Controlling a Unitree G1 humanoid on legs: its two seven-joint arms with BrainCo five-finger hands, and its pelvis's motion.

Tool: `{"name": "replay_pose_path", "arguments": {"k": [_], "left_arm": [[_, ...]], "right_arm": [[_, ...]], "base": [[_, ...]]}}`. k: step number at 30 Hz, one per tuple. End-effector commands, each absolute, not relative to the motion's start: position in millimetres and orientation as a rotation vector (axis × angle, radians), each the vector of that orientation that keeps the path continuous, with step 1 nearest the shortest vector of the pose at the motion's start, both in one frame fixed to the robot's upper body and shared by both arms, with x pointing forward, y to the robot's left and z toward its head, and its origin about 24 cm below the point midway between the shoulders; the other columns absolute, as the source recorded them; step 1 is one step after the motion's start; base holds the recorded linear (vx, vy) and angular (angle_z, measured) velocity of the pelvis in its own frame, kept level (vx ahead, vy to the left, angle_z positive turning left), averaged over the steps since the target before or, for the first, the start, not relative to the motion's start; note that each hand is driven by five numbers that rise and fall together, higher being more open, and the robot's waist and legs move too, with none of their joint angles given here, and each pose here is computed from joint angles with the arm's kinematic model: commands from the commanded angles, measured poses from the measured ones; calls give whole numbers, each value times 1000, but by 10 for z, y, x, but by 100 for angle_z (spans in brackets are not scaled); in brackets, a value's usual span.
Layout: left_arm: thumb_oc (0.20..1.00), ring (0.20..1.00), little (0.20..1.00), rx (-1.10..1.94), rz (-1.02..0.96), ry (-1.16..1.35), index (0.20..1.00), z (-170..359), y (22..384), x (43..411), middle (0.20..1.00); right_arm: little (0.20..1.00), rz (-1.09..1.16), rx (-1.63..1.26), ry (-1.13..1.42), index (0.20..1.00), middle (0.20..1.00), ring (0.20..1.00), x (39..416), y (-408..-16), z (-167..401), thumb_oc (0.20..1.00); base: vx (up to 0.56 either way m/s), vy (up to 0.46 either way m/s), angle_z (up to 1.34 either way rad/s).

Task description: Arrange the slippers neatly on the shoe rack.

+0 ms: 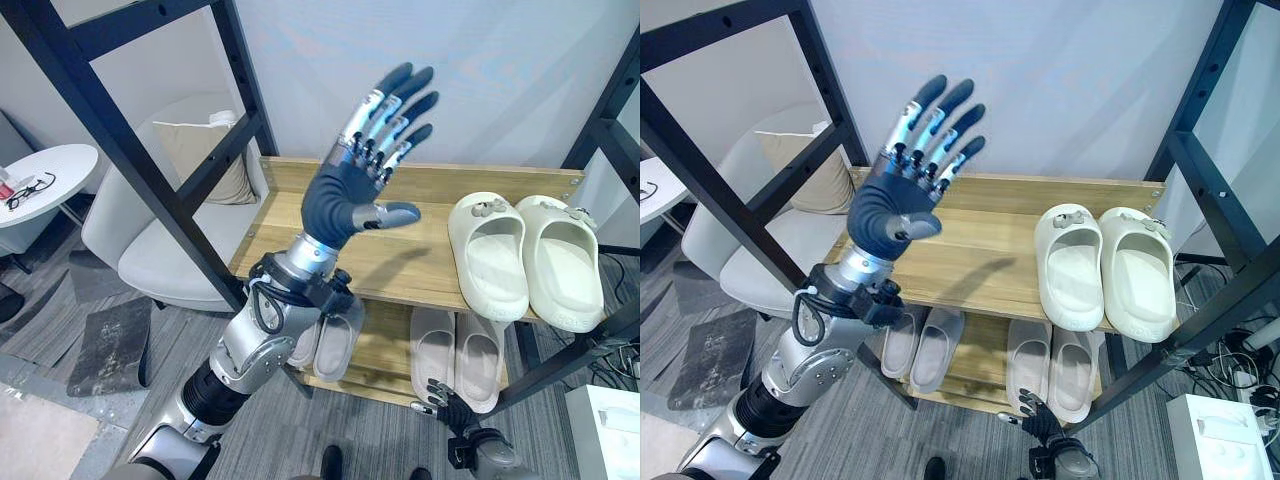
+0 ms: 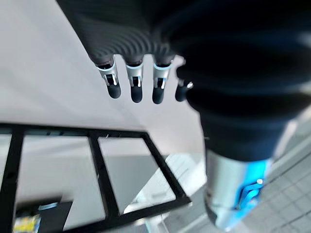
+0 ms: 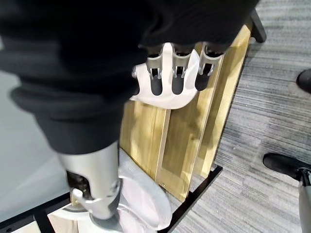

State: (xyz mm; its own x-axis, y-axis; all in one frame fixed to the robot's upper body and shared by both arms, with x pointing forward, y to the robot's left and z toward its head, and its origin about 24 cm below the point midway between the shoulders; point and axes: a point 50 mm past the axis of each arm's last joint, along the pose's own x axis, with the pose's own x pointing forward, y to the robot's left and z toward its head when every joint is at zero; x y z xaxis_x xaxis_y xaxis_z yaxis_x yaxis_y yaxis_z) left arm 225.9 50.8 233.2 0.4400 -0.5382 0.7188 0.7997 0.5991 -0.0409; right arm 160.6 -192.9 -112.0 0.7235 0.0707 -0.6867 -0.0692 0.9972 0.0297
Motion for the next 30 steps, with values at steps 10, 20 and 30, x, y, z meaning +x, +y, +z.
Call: {"name": "replay_pose_path", "arguments": {"k": [10,20,30], "left_arm": [[1000,1000,1000,-148,-1186,-373,1000,1546,154,2180,1000],[1000,1000,1000,169,-1139,-153,1000,786,222,2248,1000],[1000,1000,1000,265,-792,404,1000,-532,704,2187,1000]], "right_arm": [[1000,156,-3,672,1000,1000,1000,1848,-1839,-1001,1000],[1000,135,-12,643,1000,1000,1000,1936,-1889,-959,1000],[1000,114,4,633,1000,1000,1000,2009,-1824,-946,1000]], "base": [[0,0,0],[-1,1,0],[0,-2,0]]}}
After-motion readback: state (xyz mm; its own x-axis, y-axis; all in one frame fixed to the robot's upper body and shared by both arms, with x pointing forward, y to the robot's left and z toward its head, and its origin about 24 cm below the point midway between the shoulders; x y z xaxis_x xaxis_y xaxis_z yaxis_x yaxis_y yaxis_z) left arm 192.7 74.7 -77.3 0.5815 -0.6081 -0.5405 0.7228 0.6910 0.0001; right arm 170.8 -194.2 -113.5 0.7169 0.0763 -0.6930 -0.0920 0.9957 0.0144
